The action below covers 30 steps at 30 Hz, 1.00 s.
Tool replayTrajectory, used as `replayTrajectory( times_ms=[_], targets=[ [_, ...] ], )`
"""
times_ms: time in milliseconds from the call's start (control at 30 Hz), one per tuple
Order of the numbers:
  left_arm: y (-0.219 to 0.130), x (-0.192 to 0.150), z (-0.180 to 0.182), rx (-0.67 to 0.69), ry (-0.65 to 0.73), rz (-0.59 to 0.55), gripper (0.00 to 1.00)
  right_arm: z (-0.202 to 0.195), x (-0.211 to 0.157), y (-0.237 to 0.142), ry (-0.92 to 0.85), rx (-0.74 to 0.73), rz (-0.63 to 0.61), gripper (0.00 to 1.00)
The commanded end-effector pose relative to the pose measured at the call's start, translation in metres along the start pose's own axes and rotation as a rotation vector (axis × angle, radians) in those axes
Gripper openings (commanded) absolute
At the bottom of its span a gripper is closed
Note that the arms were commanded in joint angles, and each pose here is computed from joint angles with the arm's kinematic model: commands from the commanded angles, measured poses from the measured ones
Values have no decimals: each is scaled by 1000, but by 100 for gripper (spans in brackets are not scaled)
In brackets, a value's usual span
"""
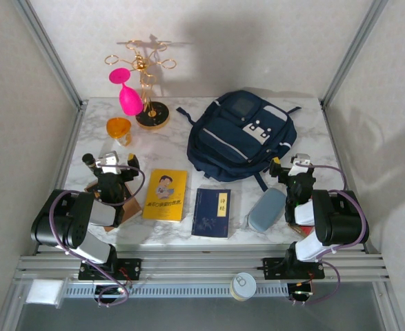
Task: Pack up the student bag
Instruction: Rotate the student bag at the top-center of the table.
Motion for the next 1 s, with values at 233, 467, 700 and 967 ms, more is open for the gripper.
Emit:
replayTrajectory(
  times_ms=[233,467,700,967],
  targets=[
    [-8,21,-5,-70,2,-53,99,3,16,0,2,-5,-67,99],
    [-24,57,-4,-86,-34,-52,99,1,41,-1,83,-84,-11,99],
    [-58,92,17,70,-336,-87,99,-1,57,1,242,-183,181,99],
    [-99,98,36,118,-686,-220,99,15,54,-4,571,-65,431,99]
  ],
)
Point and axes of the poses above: each hand's point on the last joint's axis, 136 mm out from that joint toward the fingers, its own y axis out along the fingers, its own z axis along the line the jaws close on, x = y × z, the point moved 9 cm from there along -y, back along the fingers, and after that the axes turned 6 degrees about y, right-handed, at the moved point
